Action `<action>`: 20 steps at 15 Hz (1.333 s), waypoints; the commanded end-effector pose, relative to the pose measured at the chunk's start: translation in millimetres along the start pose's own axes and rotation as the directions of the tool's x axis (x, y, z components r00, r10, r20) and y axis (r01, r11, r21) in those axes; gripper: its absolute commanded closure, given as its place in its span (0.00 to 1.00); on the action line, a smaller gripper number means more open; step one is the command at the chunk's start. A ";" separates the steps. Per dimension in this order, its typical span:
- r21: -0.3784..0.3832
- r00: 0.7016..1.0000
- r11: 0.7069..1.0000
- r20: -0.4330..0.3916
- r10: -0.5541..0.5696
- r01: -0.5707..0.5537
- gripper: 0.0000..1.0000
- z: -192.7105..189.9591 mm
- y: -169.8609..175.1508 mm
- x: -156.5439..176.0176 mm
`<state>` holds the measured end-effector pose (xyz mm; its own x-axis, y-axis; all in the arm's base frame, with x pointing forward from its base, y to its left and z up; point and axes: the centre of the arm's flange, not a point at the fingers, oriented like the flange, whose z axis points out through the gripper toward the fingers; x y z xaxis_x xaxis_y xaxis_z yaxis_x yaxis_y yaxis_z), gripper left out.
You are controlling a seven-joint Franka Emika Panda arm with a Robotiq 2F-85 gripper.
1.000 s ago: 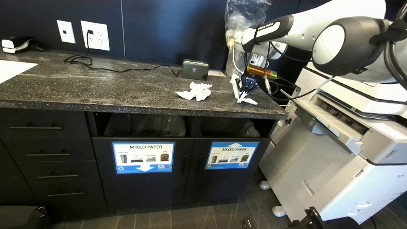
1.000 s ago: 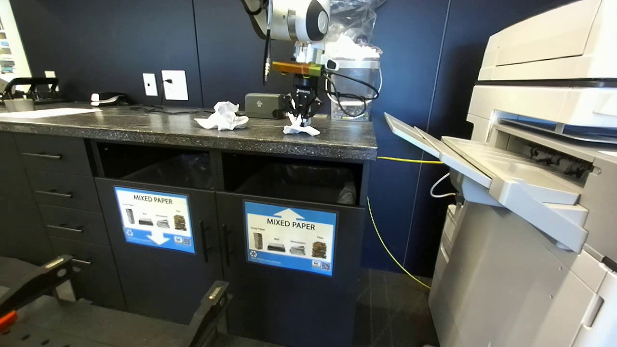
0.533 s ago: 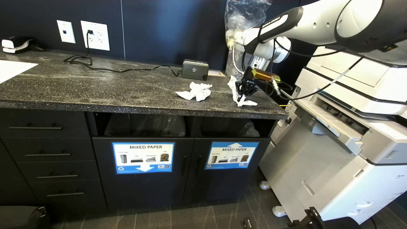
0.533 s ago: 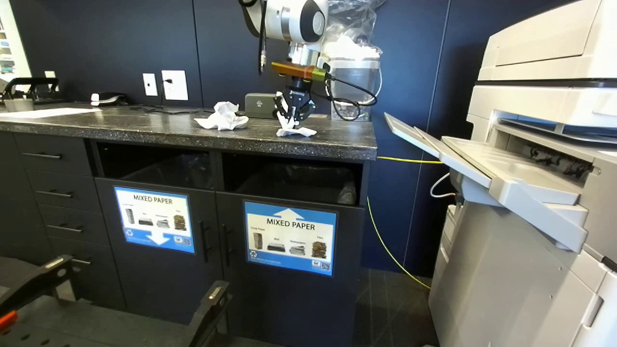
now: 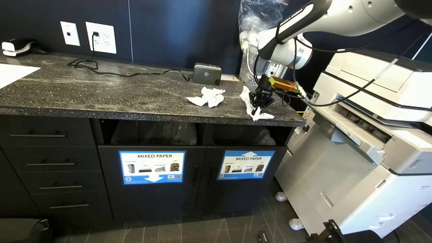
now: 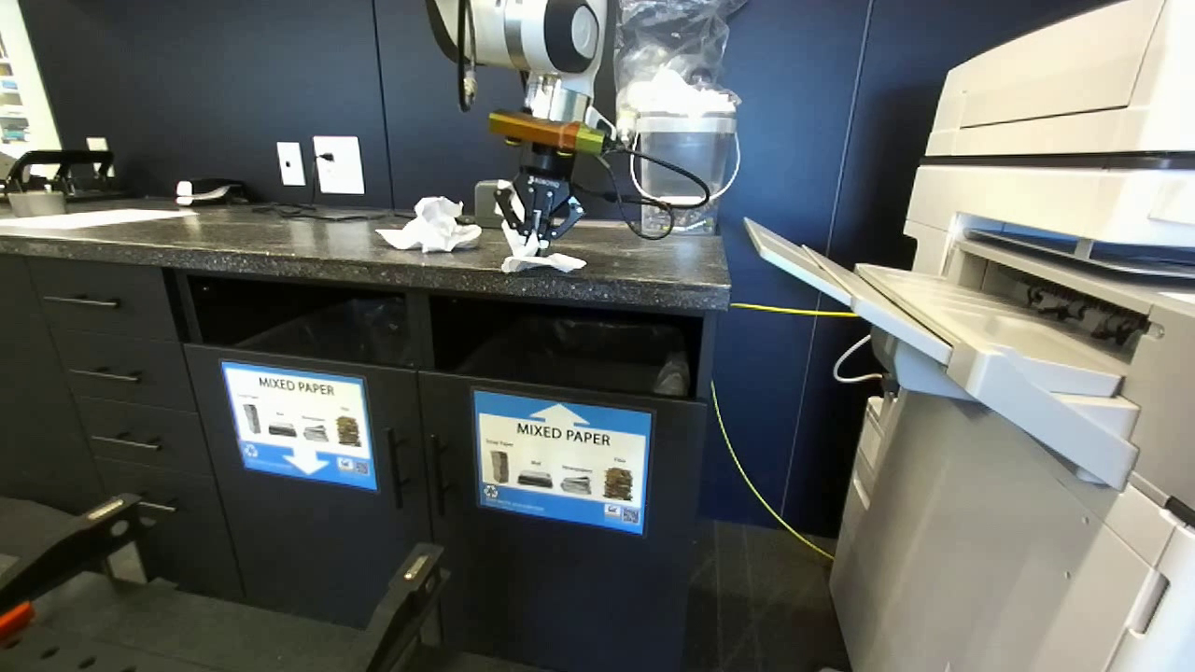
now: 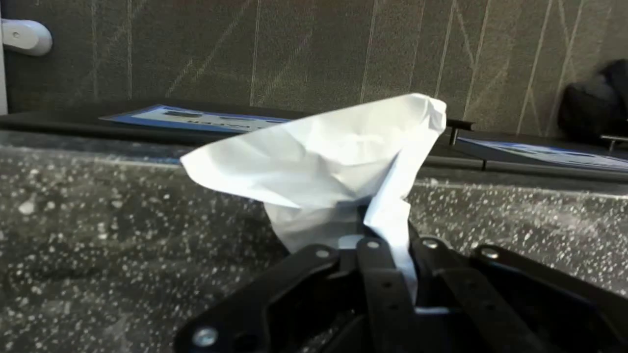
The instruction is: Put the right and left pieces of white paper in the right bin respectively
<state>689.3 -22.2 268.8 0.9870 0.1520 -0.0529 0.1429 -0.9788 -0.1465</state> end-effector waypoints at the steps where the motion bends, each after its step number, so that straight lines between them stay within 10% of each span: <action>1: -0.030 0.999 0.999 0.007 -0.038 0.038 0.92 24.6 -27.8 -75.1; 11: -0.127 0.972 0.984 -0.185 -0.144 0.122 0.91 72.2 -73.4 -168.5; 20: -0.286 0.901 0.926 -0.284 -0.327 0.246 0.90 181.4 -88.8 -340.9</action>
<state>397.4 40.9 140.6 0.9112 0.3591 0.2019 0.3594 -0.9325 0.0363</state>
